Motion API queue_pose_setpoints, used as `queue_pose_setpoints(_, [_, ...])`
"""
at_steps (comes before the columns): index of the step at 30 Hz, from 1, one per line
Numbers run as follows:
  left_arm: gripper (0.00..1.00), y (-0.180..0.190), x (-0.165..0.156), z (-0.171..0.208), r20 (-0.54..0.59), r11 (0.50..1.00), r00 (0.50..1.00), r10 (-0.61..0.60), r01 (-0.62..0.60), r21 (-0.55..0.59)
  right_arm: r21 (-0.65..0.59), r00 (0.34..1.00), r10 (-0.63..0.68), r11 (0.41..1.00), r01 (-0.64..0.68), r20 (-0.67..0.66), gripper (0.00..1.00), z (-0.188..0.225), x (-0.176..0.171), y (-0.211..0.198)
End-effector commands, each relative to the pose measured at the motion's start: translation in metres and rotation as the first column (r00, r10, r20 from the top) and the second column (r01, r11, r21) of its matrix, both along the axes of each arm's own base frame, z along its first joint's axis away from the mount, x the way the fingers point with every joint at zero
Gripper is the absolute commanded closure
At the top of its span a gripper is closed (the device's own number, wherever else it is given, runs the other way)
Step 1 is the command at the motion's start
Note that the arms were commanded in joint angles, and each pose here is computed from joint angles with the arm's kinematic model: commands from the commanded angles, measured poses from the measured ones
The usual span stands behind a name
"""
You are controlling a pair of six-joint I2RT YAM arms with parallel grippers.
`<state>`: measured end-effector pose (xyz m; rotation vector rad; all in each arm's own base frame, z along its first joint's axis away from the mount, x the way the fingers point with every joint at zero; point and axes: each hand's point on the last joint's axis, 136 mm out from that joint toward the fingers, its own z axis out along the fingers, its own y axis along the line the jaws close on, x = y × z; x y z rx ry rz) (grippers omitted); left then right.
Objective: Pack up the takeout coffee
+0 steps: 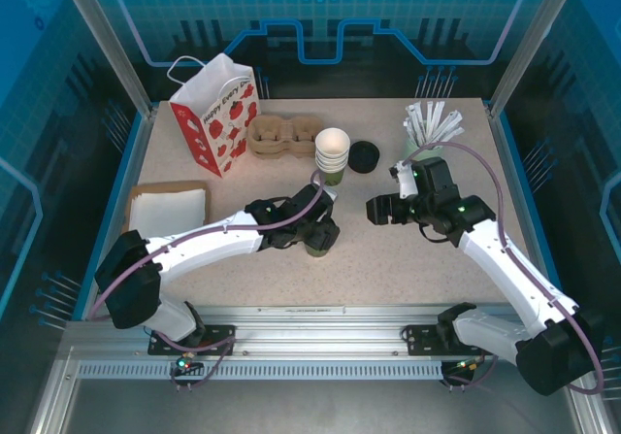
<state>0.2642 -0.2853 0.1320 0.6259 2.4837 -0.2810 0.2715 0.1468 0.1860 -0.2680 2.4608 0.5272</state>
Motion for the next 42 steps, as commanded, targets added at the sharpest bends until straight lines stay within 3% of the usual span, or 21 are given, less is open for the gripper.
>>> queue_pose_setpoints(1, [0.29,-0.001,-0.01,-0.003,-0.05,1.0,0.999,-0.015,0.016,0.021,-0.003,1.0,-0.004,1.0,0.004,0.0,0.18,-0.001,-0.003,-0.003])
queue_pose_setpoints(9, [0.29,-0.003,0.002,0.002,0.004,1.0,1.0,0.015,-0.015,0.002,-0.009,1.0,-0.003,1.0,0.003,-0.001,0.18,-0.001,-0.003,-0.003])
queue_pose_setpoints(31, [0.26,-0.004,0.003,-0.006,0.006,0.996,0.997,0.071,-0.07,-0.057,-0.001,1.0,0.014,1.0,-0.014,-0.017,0.18,-0.004,0.002,0.005])
queue_pose_setpoints(42, [0.25,0.002,-0.003,-0.023,-0.01,0.999,0.999,0.04,-0.04,0.011,-0.013,1.0,0.009,1.0,-0.01,-0.029,0.18,-0.011,0.001,0.004])
